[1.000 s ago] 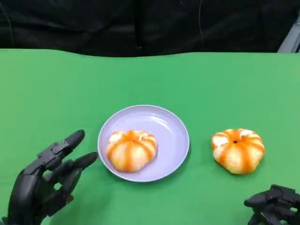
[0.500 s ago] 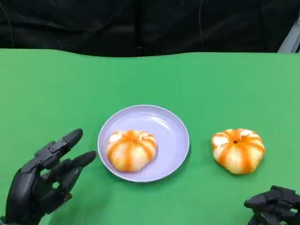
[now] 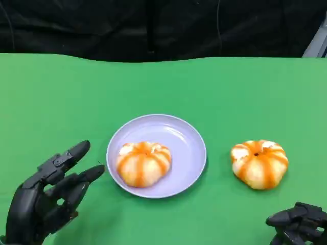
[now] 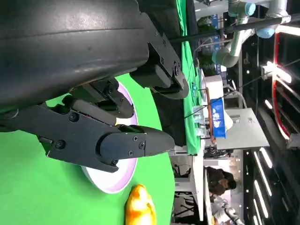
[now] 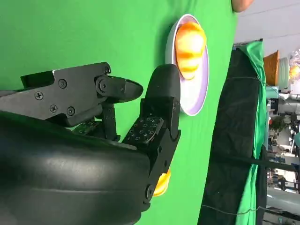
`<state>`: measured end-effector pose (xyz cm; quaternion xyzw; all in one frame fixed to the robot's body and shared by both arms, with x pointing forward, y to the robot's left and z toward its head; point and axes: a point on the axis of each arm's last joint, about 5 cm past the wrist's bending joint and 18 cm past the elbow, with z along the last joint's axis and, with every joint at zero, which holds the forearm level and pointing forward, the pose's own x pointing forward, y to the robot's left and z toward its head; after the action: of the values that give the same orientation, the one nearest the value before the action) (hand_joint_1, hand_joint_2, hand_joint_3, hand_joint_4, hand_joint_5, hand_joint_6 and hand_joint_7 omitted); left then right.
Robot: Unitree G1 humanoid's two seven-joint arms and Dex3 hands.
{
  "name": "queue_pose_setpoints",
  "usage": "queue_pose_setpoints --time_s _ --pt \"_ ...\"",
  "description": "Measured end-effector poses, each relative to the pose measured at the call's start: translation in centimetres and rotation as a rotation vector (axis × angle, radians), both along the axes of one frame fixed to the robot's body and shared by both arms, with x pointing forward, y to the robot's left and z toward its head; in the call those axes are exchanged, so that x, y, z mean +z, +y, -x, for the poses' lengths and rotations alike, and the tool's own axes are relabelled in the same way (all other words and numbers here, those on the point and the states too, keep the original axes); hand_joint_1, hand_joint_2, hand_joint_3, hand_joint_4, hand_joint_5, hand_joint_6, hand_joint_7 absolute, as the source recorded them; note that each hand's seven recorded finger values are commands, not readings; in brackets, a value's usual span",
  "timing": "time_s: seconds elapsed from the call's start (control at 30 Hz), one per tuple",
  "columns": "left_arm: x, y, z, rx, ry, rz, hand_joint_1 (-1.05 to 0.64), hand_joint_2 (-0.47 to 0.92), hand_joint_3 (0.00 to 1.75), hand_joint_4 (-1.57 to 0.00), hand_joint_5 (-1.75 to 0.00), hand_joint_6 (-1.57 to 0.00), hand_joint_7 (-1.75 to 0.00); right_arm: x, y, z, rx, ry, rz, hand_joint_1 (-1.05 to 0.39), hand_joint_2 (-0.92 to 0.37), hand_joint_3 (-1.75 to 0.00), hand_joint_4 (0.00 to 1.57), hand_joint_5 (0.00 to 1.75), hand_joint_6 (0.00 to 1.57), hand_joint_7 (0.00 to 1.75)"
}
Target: Grasp the bread from the table and place it into the plate.
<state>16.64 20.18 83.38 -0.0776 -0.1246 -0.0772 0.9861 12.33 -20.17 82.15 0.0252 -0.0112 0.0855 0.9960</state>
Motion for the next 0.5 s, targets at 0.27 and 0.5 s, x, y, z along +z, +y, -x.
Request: queue_pose_setpoints --time_s 0.27,0.5 --pt "0.00 0.00 0.00 0.000 0.000 0.000 -0.45 0.92 0.41 -0.80 -0.01 -0.61 -0.01 0.00 0.00 0.00 0.000 0.000 0.000 -0.08 -0.92 -0.37 0.71 1.30 0.93 0.61" --pt "-0.03 0.00 -0.01 0.016 0.008 0.013 -0.05 0.92 0.43 -0.96 -0.09 -0.77 -0.07 0.00 0.01 -0.01 0.000 0.002 -0.001 -0.06 -0.92 -0.37 0.72 1.30 0.93 0.61"
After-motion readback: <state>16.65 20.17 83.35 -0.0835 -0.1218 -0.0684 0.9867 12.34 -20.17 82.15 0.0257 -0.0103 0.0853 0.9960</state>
